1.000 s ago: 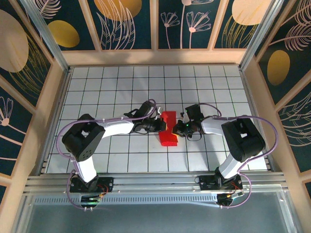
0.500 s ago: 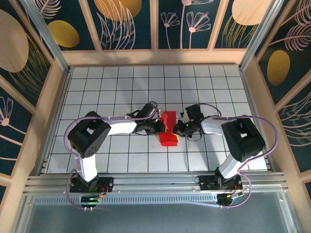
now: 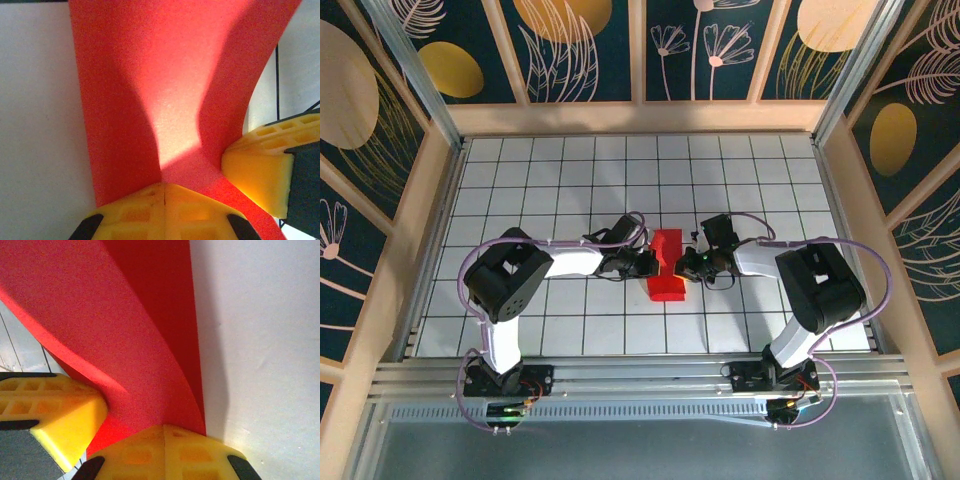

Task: Fold a paper plane with a square sheet of paper (fold left side to right side)

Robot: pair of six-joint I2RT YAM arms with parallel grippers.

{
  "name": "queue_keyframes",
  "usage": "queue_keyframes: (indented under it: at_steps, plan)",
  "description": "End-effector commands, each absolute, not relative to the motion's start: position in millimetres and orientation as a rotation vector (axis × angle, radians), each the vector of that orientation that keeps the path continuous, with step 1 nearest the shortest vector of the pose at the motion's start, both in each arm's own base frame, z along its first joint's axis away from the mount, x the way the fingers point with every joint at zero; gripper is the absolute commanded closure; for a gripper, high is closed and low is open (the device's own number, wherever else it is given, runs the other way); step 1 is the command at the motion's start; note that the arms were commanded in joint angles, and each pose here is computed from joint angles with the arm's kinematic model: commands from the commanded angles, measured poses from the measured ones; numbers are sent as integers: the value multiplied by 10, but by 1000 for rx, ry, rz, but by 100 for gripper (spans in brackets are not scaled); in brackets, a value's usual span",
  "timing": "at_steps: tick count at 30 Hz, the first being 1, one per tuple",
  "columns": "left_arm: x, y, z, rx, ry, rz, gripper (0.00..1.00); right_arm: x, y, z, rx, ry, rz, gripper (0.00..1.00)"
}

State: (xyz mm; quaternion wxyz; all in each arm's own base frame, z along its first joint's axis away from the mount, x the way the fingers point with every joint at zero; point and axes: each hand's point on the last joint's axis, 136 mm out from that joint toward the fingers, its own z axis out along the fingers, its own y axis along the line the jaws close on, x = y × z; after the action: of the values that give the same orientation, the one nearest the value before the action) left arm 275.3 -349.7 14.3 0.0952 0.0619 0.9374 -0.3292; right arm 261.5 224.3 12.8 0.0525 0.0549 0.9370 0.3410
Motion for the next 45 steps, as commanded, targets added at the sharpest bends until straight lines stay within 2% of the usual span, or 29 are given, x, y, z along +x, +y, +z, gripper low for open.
queue_keyframes:
  at_steps: [1,22,29,45]
  plan:
    - [2693,-3385,-46,141,2850,-895,100,2416,2003,-207,225,2988,800,99]
    - [2659,-3345,-132,138,2883,-843,100,2849,2205,571,121,2734,944,98]
    - [2658,-3346,-128,140,2878,-838,100,2861,2368,528,126,2711,1075,100]
    - [2637,-3343,-164,144,2888,-831,100,2881,2634,255,92,2752,1132,100]
